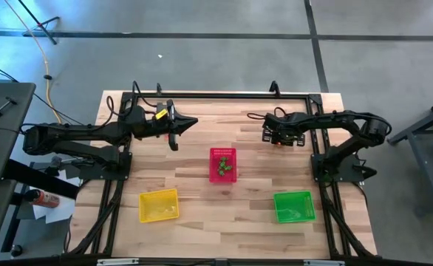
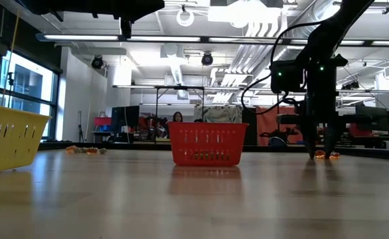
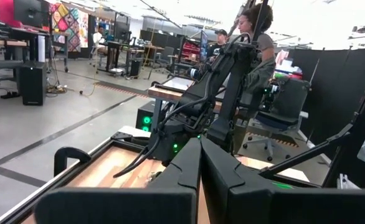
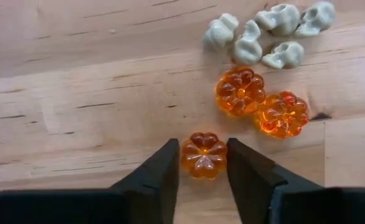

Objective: Sort Halloween decoration
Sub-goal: Put the orange pumpkin toy into the green bin

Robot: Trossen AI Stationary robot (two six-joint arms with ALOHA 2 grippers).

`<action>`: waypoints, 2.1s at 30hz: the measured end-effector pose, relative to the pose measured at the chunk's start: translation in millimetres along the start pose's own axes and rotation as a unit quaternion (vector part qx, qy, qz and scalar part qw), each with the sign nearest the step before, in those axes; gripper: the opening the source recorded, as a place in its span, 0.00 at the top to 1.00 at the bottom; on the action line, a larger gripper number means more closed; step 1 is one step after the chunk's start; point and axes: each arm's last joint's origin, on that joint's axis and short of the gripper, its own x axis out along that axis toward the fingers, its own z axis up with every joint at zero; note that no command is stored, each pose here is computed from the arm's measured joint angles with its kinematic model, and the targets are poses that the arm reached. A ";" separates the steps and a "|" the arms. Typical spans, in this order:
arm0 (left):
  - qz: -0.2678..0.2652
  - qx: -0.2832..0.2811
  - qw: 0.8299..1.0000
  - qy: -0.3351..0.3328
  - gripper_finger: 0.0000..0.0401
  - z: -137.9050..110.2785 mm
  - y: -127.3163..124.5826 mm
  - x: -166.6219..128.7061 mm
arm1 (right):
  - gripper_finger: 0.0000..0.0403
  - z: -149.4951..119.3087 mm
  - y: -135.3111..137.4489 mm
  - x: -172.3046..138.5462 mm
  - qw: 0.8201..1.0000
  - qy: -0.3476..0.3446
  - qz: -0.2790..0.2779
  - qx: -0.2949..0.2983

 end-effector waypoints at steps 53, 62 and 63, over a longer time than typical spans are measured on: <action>0.009 0.001 1.000 -0.002 1.00 0.1 0.6 0.0 | 0.78 7.1 31.5 -160.6 0.690 -0.242 0.639 -0.238; 0.009 0.000 1.000 -0.003 1.00 0.2 0.5 0.0 | 0.78 -15.5 36.8 -169.8 0.640 -0.253 0.664 -0.292; 0.009 0.000 1.000 -0.002 1.00 0.2 0.6 0.0 | 0.78 -16.2 36.9 -169.9 0.638 -0.255 0.664 -0.296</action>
